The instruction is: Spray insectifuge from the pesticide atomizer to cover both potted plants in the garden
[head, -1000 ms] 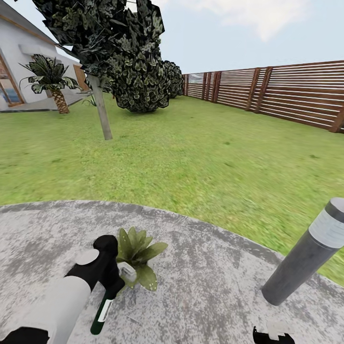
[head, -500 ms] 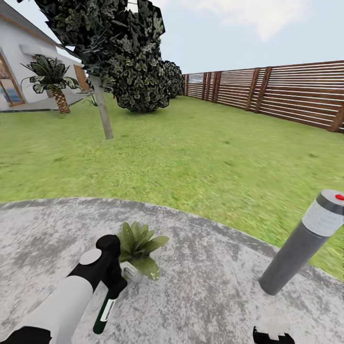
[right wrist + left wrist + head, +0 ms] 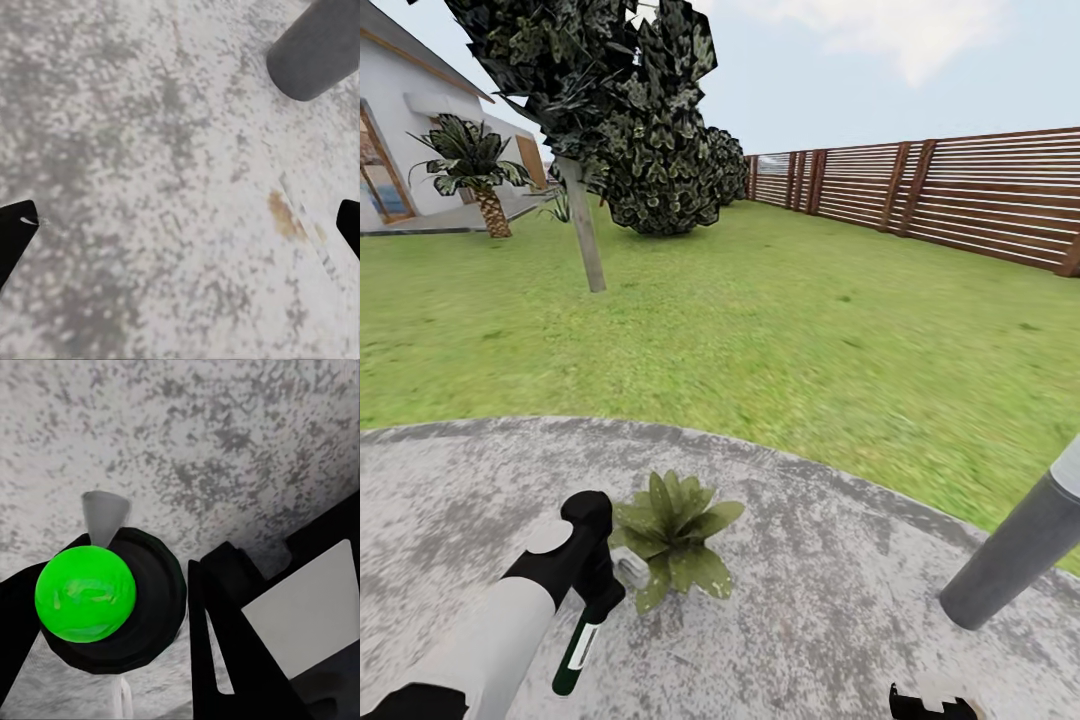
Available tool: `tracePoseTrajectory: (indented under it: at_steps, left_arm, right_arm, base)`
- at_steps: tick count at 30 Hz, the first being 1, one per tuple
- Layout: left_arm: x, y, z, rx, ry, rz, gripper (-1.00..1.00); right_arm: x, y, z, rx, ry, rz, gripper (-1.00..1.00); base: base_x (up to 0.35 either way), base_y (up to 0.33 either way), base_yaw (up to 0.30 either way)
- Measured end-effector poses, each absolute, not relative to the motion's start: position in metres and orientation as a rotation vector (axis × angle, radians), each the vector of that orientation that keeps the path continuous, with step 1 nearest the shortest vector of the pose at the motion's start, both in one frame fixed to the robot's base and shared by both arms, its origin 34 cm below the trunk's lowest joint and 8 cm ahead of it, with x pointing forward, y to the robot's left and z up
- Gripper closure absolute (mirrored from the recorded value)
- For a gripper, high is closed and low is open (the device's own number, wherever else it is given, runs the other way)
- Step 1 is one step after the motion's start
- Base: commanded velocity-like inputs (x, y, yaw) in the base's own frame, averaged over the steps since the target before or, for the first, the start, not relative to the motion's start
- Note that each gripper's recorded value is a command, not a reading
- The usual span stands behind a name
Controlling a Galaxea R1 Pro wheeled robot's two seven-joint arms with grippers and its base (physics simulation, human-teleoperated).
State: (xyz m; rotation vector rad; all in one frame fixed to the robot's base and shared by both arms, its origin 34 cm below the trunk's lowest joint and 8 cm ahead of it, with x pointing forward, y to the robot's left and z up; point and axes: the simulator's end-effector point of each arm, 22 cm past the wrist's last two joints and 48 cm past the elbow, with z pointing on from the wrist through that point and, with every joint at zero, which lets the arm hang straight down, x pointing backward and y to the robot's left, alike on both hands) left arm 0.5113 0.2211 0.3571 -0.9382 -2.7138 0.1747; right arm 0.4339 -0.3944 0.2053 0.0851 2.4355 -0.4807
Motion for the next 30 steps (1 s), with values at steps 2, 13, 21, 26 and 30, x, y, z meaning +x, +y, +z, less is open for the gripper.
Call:
tracePoseTrajectory:
  at_steps: [2,13,21,26,30]
  left_arm:
    - [0.51,0.222,0.356,-0.94,-2.708,0.171,1.0]
    - [0.487,0.267,0.342,-0.867,-2.679,0.116,1.0]
    - [0.494,0.261,0.341,-0.867,-2.742,0.152,1.0]
    - [0.476,0.224,0.334,-0.867,-2.735,0.327,1.0]
    - [0.498,0.195,0.353,-0.917,-2.754,0.405,1.0]
  right_arm:
    - [0.434,-0.394,0.205,0.085,2.436,-0.481,-1.0]
    - [0.434,-0.393,0.205,0.085,2.436,-0.479,-1.0]
    - [0.434,-0.393,0.205,0.085,2.436,-0.479,-1.0]
    - [0.434,-0.393,0.205,0.085,2.436,-0.479,-1.0]
    - [0.434,-0.393,0.205,0.084,2.436,-0.477,-1.0]
  base:
    - [0.03,0.021,0.0]
    - [0.002,0.002,0.0]
    - [0.0,0.0,0.0]
    - [0.0,0.0,0.0]
    - [0.0,0.0,0.0]
